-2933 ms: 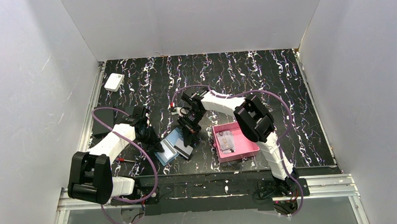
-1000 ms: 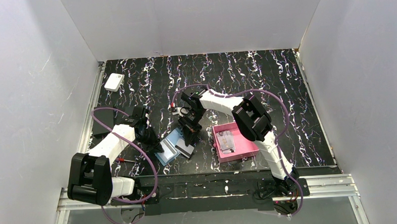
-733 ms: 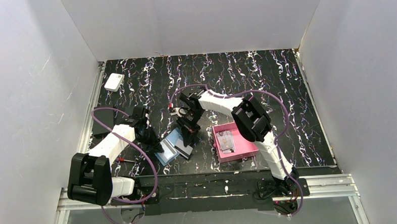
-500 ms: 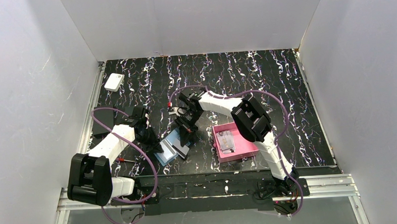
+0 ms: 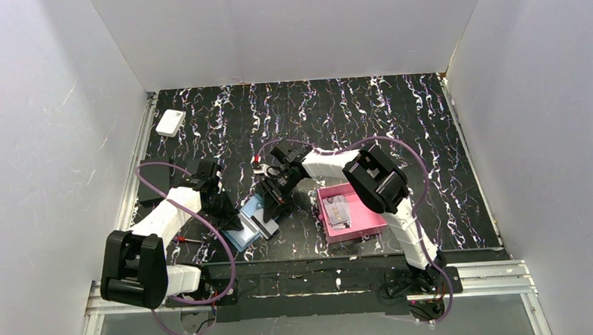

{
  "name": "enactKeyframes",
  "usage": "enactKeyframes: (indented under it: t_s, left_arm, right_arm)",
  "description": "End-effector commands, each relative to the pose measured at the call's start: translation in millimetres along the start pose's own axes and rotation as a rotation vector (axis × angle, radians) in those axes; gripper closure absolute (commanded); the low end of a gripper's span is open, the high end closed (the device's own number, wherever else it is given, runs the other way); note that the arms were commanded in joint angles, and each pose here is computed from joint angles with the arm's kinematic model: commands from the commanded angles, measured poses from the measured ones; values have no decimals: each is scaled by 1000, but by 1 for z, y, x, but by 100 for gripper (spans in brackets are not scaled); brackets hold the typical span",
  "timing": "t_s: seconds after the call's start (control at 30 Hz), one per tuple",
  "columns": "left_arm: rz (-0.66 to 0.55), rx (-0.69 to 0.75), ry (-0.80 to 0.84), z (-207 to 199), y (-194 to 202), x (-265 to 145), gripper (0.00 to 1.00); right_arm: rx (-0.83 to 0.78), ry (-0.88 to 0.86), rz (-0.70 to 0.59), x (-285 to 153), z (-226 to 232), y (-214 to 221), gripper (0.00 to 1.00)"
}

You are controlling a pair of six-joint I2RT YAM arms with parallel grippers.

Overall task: Put the credit cards into the card holder
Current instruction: Insert the credit card into the card holder.

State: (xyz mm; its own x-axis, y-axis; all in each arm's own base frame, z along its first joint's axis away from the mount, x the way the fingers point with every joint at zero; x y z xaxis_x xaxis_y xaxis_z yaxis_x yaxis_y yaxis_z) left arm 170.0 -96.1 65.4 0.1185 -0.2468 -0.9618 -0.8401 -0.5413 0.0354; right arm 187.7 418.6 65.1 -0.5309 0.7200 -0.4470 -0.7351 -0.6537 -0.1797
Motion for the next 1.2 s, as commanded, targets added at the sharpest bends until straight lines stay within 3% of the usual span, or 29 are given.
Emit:
enactKeyframes:
  t_s: [0.0,0.1,0.23,0.53,0.63,0.8,0.9,1.17]
  left_arm:
    - [-3,1,-72,18,4,4,90]
    - [-1,0,-71,18,4,4,90]
    - [-5,2,-68,18,4,3,90]
    - [-14,-2,-92,18,2,-2,85]
    - [-28,-3,-81,15,0,-8,77]
    - [-146,-24,0,5,-9,-34,55]
    - [-150,-59,0,6,-10,-48,42]
    - [-59,-190,120,13,-3,-23,32]
  right_arm:
    - [-80,-48,-77,-3,30,-15,73]
    - [-80,-47,-78,2,32,-13,75]
    - [-67,20,-79,1,26,-13,98]
    - [-199,175,-79,-24,31,-22,99]
    - [-205,152,-165,-22,36,-32,99]
    - [-241,127,-366,-23,42,-52,99]
    - [-239,130,-425,-23,40,-61,99]
    - [-177,136,-497,-14,21,-70,99]
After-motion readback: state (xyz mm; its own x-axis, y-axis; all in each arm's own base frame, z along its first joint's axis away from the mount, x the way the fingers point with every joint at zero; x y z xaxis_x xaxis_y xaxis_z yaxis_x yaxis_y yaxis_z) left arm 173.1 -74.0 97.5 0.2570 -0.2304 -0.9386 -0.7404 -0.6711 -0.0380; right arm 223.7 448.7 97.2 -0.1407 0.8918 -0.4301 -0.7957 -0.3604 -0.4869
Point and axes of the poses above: each gripper's point midway between its finger pads, its own x axis out along the fingers, its own z axis along the line the jaws close on, y = z × x, the point moved 3 cm from there along -x, back along the fingers, and after that the axes turned 7 degrees about -x, right-handed, at the moved point
